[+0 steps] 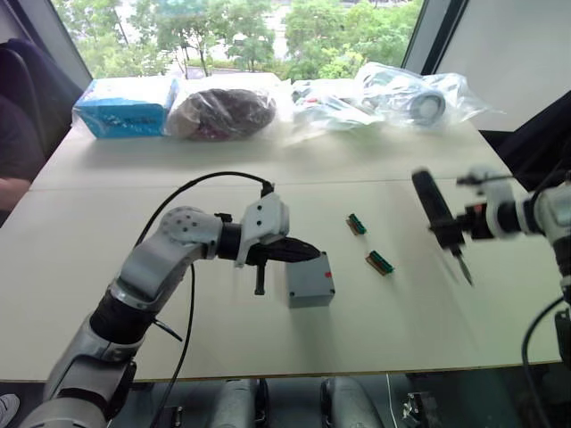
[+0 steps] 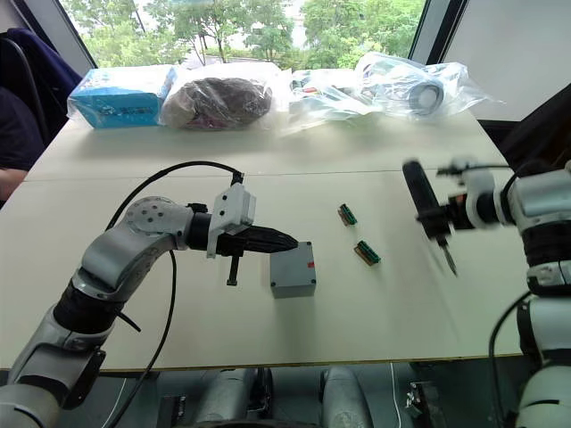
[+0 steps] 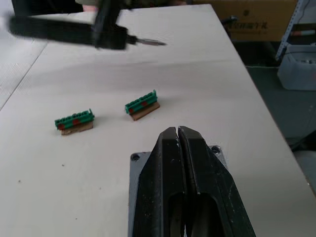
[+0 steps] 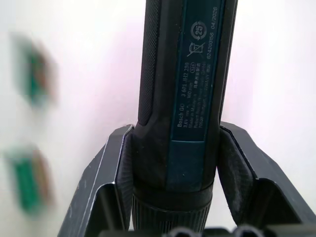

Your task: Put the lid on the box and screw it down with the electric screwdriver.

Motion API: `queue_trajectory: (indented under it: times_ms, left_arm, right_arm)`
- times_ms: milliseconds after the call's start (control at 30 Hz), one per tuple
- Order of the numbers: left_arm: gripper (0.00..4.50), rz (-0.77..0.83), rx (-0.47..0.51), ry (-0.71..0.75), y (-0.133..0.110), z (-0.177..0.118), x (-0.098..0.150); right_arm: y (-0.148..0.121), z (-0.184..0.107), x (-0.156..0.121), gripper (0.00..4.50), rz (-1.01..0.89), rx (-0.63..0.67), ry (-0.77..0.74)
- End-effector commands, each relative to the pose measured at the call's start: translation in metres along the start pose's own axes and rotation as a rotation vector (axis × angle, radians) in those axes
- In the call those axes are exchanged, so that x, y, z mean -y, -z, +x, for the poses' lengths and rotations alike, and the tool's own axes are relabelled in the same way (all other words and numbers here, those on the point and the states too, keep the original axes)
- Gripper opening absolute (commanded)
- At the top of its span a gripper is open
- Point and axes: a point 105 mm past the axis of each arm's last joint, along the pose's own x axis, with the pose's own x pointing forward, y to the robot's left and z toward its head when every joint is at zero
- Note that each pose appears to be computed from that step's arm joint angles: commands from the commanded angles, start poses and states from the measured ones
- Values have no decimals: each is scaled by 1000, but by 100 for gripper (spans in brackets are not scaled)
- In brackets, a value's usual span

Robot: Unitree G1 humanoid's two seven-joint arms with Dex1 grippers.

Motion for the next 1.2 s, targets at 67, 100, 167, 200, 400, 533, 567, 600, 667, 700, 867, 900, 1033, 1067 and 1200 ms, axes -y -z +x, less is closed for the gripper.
queue_trajectory:
  times_ms: [67, 100, 167, 200, 400, 533, 567, 600, 667, 700, 867, 900, 1033, 1067, 1200]
  left_arm:
    - [0, 25, 36, -10, -9, -4, -5]
    - [0, 15, 31, -9, -7, -3, -5]
    - [0, -1, 15, 1, -3, -2, -4]
    - [0, -5, 2, 12, -1, -1, -2]
    - [0, -32, -53, 40, 17, 2, -5]
    - [0, -4, -112, 74, 28, 8, -4]
    - [0, 3, -120, 77, 29, 8, -4]
    - [0, 4, -116, 76, 29, 11, -4]
    - [0, 3, -104, 75, 28, 15, -6]
    - [0, 2, -101, 75, 27, 16, -7]
    - [0, 7, -127, 93, 36, 21, -2]
    - [0, 1, -123, 95, 36, 22, -2]
    - [0, -2, -133, 97, 38, 22, -2]
    - [0, -1, -140, 94, 40, 21, -2]
    - [0, 5, -156, 89, 43, 19, -3]
  right_arm:
    - [-39, -16, -54, 185, -194, 290, -111]
    - [-43, -14, -74, 185, -172, 383, -163]
    - [-42, -16, -110, 185, -151, 497, -269]
    - [-39, -17, -124, 185, -137, 525, -319]
    - [-21, -11, -168, 185, -177, 569, -384]
    - [-11, -6, -172, 185, -151, 588, -371]
    - [-9, -4, -174, 185, -148, 592, -368]
    - [-5, -2, -176, 185, -152, 589, -364]
    - [-1, 3, -179, 185, -150, 599, -349]
    - [0, 4, -180, 185, -147, 605, -343]
    - [6, 10, -183, 185, -140, 620, -325]
    - [6, 10, -183, 185, -136, 623, -323]
    - [10, 13, -185, 185, -141, 617, -320]
    - [11, 14, -184, 185, -142, 614, -318]
    - [17, 15, -183, 185, -161, 592, -311]
